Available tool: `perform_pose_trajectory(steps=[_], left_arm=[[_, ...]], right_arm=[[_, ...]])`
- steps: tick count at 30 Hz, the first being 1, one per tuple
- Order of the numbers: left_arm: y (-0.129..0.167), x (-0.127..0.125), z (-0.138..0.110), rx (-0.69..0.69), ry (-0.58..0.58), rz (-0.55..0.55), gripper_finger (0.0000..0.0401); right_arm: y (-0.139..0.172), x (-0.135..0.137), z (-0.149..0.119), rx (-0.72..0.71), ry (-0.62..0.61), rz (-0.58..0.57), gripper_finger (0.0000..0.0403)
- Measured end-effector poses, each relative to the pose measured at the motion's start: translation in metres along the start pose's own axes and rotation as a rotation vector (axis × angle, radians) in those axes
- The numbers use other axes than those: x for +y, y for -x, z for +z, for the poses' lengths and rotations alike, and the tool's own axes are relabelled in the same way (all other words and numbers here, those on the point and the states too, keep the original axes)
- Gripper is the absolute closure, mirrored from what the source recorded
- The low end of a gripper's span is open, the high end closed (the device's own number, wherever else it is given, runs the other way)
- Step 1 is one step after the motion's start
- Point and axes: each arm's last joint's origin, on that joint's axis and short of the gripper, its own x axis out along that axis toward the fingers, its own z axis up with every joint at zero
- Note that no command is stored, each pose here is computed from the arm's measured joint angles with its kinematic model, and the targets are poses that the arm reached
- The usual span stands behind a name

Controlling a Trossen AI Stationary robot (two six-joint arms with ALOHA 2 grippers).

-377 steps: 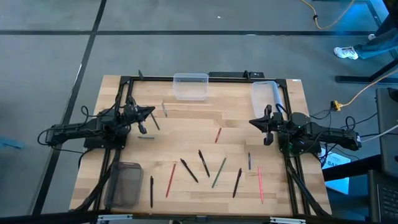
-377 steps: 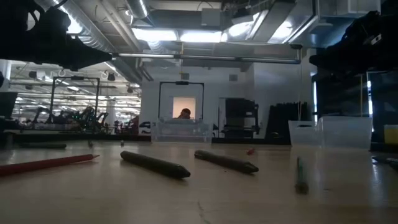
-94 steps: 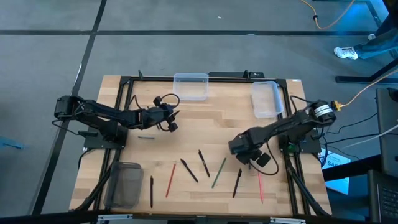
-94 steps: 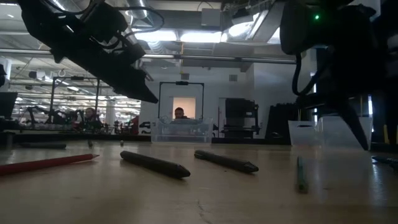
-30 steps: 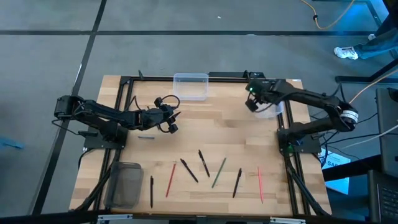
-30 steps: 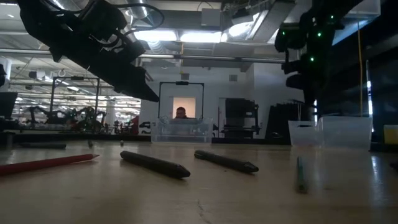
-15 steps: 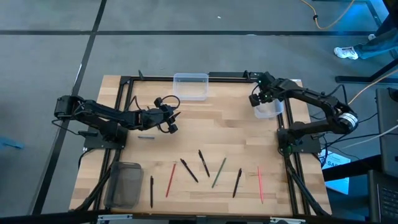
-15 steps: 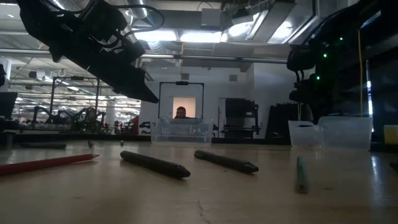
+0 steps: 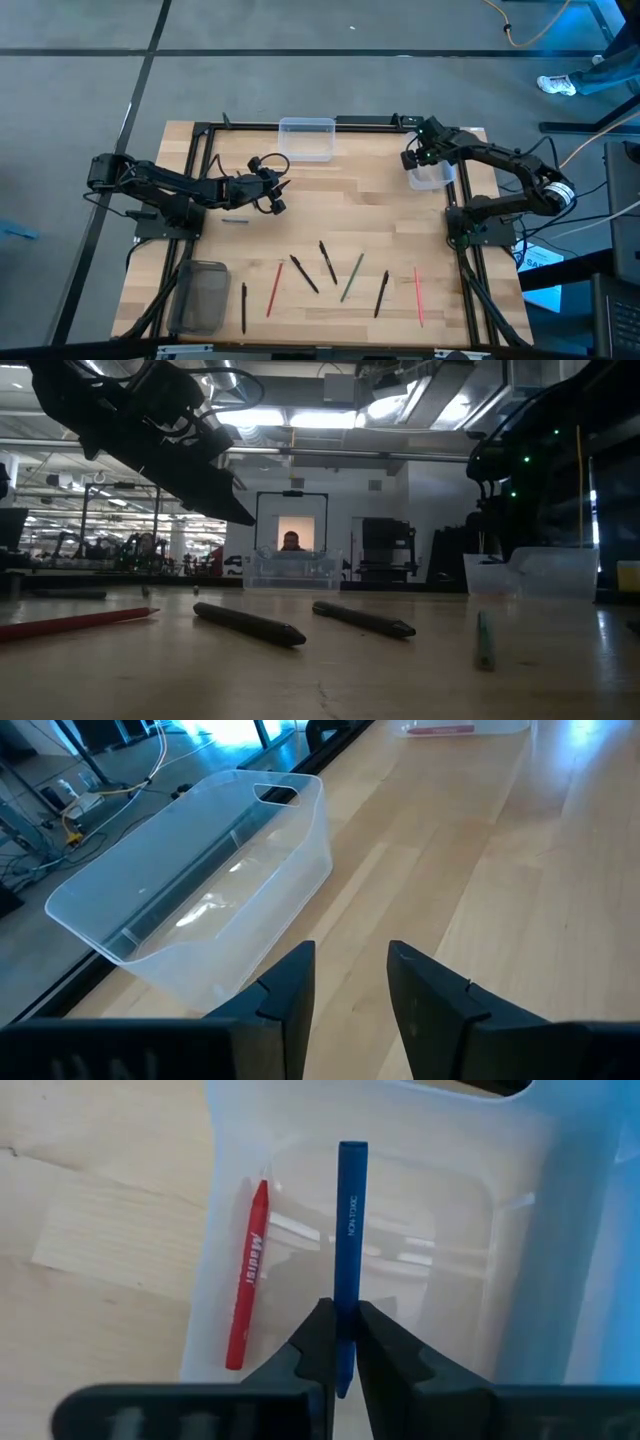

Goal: Sort crayons/erasers/pens/pencils in bins
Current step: Put the blue crayon into the right transparent bin, then put the top gray crayon into the right transparent bin

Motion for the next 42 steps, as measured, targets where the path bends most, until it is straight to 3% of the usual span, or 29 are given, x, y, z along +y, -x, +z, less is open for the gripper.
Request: perform_pose_trajectory(steps=[13, 23, 26, 34, 39, 42], left_arm=[[0.000, 0.000, 0.000, 0.000, 0.002, 0.000, 0.0281], [0.000, 0.000, -0.001, 0.012, 0.012, 0.000, 0.0281], [0.000, 0.000, -0.001, 0.012, 0.012, 0.001, 0.0281], [0.000, 0.000, -0.001, 0.012, 0.011, 0.001, 0.0281], [0.000, 0.000, -0.001, 0.012, 0.012, 0.003, 0.0281], [-0.001, 0.002, -0.001, 0.013, 0.016, 0.020, 0.0281]], right_arm=[[0.000, 0.000, -0.001, 0.005, 0.029, -0.001, 0.0359], [0.000, 0.000, 0.000, 0.005, 0.059, 0.000, 0.0271], [0.001, 0.002, 0.001, 0.003, 0.137, 0.030, 0.0248], [0.033, 0.033, 0.013, -0.141, 0.339, 0.050, 0.0255], [0.063, 0.067, 0.022, -0.305, 0.482, 0.201, 0.0270], [0.072, 0.091, 0.025, -0.414, 0.509, 0.328, 0.0272]])
